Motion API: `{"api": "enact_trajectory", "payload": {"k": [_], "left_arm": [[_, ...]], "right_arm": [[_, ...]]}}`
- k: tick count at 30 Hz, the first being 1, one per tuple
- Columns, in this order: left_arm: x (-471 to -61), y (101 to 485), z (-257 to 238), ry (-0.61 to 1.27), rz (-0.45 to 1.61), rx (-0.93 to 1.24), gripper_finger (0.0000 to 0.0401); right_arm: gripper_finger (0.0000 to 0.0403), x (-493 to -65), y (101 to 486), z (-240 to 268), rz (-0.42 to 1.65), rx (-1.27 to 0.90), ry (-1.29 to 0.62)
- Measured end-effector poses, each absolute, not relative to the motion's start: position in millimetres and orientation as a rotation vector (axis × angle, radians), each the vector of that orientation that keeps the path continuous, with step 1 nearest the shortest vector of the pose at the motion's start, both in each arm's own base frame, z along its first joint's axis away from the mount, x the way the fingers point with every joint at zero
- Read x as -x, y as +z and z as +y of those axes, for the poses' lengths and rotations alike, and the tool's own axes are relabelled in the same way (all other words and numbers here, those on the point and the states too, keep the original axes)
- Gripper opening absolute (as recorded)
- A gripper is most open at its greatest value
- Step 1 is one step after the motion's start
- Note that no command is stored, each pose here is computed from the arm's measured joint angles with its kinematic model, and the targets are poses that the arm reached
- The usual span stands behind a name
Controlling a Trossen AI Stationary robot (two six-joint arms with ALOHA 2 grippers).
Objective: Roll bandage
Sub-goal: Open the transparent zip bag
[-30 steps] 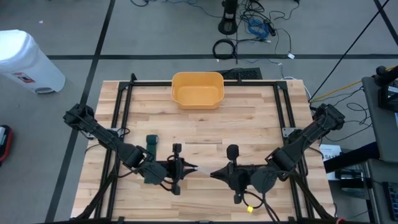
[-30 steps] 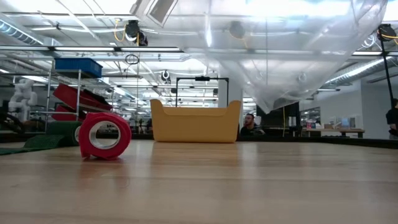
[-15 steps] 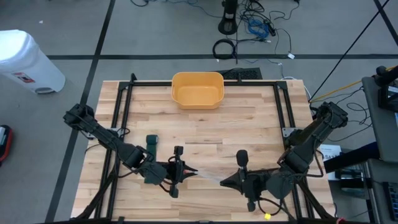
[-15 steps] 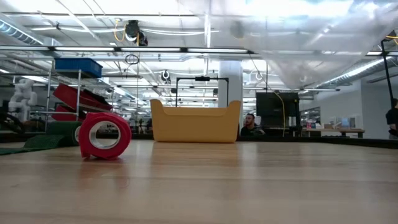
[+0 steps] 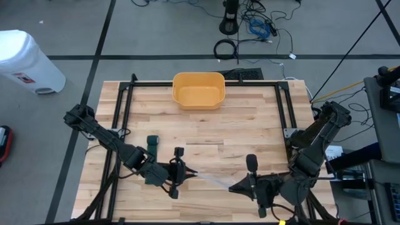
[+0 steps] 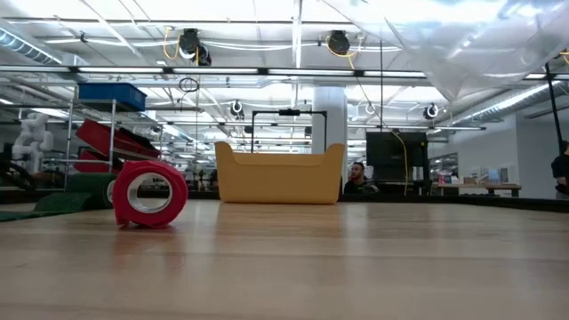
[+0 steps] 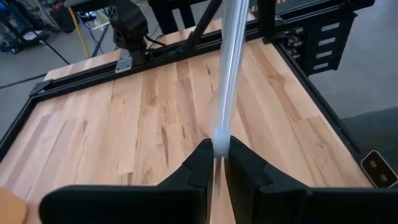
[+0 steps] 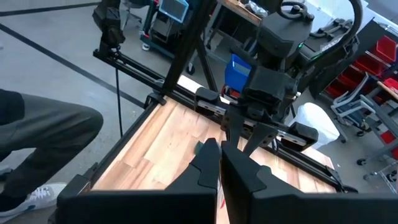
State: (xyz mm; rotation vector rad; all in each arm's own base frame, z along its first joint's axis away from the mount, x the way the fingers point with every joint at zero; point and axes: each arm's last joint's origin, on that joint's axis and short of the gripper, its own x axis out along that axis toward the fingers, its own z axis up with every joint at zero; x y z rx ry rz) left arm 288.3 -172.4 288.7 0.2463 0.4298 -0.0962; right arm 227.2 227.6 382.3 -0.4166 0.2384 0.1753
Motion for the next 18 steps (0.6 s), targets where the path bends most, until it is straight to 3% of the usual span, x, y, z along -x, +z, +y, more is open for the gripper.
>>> {"api": "enact_trajectory", "payload": {"k": [12,18], "left_arm": [[-287.6,288.0,-174.2,-0.142,0.439,-0.221,0.0043],[-282.3,288.4,-183.1,-0.156,0.428,-0.231,0.0110]], "right_arm": [[0.0000,-226.1,381.7,228.1,0.245,0.421,0.181],[0.0000,-225.9,381.7,228.2,0.246,0.421,0.183]]}}
